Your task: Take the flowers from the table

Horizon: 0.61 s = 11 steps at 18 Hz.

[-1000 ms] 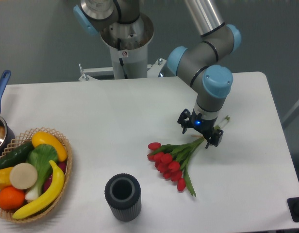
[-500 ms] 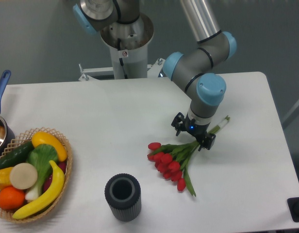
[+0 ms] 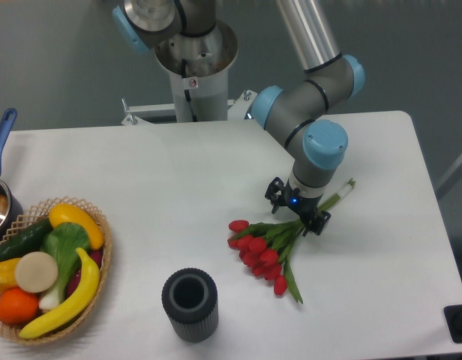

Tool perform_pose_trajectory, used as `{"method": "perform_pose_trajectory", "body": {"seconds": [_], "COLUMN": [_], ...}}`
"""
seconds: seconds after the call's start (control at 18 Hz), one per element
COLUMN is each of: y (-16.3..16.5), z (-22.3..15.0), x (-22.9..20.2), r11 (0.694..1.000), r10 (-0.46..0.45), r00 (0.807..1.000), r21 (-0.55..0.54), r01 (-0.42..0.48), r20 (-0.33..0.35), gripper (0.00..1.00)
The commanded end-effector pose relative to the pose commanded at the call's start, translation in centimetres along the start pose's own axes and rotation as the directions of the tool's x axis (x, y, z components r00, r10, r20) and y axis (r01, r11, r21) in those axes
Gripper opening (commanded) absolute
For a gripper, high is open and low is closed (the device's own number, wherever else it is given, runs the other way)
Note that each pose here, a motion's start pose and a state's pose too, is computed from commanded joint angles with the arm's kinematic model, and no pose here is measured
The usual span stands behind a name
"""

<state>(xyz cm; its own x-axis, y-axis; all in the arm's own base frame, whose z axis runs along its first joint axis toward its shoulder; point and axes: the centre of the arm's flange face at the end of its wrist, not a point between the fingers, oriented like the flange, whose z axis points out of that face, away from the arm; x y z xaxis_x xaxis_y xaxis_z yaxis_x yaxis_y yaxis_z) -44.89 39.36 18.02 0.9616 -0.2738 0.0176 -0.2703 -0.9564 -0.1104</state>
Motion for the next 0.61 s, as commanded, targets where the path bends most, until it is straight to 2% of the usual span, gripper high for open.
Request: {"method": "perform_pose_trajectory", "body": {"seconds": [0.17,0.39,0.61], "y": [0.0,0.1,0.2], "z": [0.0,-0.3,-2.1], "x": [0.0,0.1,-0.4], "r11": [1.000,1.000,0.999], "r10": [-0.003,-0.016,-0.050], "r00": [1.000,1.000,0.998], "r21": [0.000,0.003,0.016], "r01": [0.003,0.016,0.049], "r20": [0.001,0.004,0.033], "gripper": [0.30,0.17,0.15]}}
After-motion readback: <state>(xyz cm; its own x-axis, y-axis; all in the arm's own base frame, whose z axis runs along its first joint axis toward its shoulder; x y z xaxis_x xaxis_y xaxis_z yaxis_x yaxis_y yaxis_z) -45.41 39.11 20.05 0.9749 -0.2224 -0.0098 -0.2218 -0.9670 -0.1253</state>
